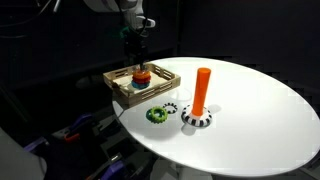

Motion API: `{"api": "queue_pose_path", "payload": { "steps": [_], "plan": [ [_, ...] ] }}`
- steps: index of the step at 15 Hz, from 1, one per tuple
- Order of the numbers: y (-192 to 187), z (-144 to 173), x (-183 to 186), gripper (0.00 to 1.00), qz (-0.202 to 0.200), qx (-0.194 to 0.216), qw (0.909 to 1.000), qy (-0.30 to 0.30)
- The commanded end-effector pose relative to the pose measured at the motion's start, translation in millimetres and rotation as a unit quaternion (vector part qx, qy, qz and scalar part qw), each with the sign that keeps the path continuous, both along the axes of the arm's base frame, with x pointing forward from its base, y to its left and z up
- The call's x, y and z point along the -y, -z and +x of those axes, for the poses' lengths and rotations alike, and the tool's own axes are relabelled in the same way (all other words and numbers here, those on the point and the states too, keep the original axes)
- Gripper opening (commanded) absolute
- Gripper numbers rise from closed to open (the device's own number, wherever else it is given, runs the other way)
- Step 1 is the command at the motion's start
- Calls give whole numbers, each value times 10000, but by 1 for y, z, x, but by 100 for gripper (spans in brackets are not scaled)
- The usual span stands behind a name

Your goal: Remove the colorless ring from the pile in the crate and put it on the table outside the crate

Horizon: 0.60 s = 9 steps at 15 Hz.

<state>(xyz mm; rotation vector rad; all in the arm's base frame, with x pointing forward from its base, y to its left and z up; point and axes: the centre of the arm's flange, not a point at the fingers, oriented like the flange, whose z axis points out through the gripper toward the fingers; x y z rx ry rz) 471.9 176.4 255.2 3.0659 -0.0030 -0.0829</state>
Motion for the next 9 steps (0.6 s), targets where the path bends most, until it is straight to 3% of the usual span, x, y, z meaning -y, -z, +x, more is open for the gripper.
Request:
{"api": "queue_pose_path", "payload": {
  "steps": [1,9],
  "plan": [
    [7,16,-6,100,67,219,9997,62],
    [13,26,-15,100,226,483,9986,25]
  ]
}}
